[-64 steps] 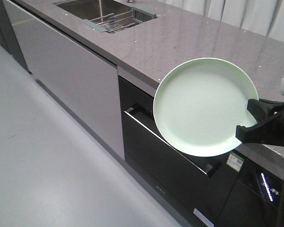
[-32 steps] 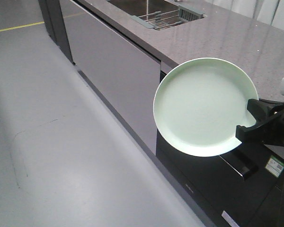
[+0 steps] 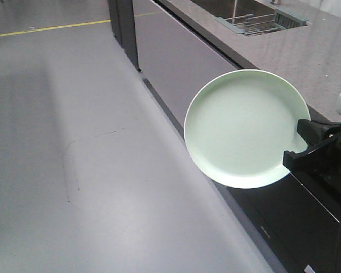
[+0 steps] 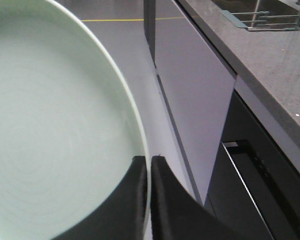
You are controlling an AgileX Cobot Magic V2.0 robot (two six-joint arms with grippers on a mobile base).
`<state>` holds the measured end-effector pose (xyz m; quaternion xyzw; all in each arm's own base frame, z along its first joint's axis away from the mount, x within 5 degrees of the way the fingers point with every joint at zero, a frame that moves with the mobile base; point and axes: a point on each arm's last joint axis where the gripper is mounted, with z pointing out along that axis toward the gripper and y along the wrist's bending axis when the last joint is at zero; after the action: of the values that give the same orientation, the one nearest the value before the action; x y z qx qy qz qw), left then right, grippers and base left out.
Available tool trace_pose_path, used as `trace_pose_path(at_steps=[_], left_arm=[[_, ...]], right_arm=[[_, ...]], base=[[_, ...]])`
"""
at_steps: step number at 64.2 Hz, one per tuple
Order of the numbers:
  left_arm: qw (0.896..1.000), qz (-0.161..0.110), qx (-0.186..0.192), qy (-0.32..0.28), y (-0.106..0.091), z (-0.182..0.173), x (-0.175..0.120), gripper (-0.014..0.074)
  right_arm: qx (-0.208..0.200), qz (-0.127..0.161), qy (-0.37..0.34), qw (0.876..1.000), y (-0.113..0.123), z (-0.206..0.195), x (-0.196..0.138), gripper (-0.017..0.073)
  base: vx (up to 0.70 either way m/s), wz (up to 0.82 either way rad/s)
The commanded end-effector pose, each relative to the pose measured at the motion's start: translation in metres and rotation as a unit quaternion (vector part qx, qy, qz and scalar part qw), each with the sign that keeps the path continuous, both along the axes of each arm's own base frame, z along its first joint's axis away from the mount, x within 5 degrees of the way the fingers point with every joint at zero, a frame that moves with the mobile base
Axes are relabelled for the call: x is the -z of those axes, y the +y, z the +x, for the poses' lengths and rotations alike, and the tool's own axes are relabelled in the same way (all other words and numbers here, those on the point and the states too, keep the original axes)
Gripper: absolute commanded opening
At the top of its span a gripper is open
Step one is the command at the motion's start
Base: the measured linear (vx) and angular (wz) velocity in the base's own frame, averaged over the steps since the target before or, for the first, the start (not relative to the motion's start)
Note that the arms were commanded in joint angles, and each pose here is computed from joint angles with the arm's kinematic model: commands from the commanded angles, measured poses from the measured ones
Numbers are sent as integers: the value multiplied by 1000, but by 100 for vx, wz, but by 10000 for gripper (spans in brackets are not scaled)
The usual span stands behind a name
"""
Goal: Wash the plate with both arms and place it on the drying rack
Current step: 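Hold the plate in the right gripper while the base turns away, then hold the plate in the right gripper while driving down the aisle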
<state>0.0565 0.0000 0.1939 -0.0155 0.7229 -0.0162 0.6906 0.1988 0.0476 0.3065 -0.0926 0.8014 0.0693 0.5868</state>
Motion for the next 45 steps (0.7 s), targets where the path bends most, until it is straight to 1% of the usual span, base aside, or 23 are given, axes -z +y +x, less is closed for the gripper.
trace_pose_path(at_steps=[1,45], left_arm=[[999,-10,4,-34,-1,0,-2,-6],[999,-10,4,-34,-1,0,-2,-6]], right_arm=[[-2,8,-61,998,0,1,-20,-10],[-2,8,-61,998,0,1,-20,-10]], base=[[-7,38],[-6,39]])
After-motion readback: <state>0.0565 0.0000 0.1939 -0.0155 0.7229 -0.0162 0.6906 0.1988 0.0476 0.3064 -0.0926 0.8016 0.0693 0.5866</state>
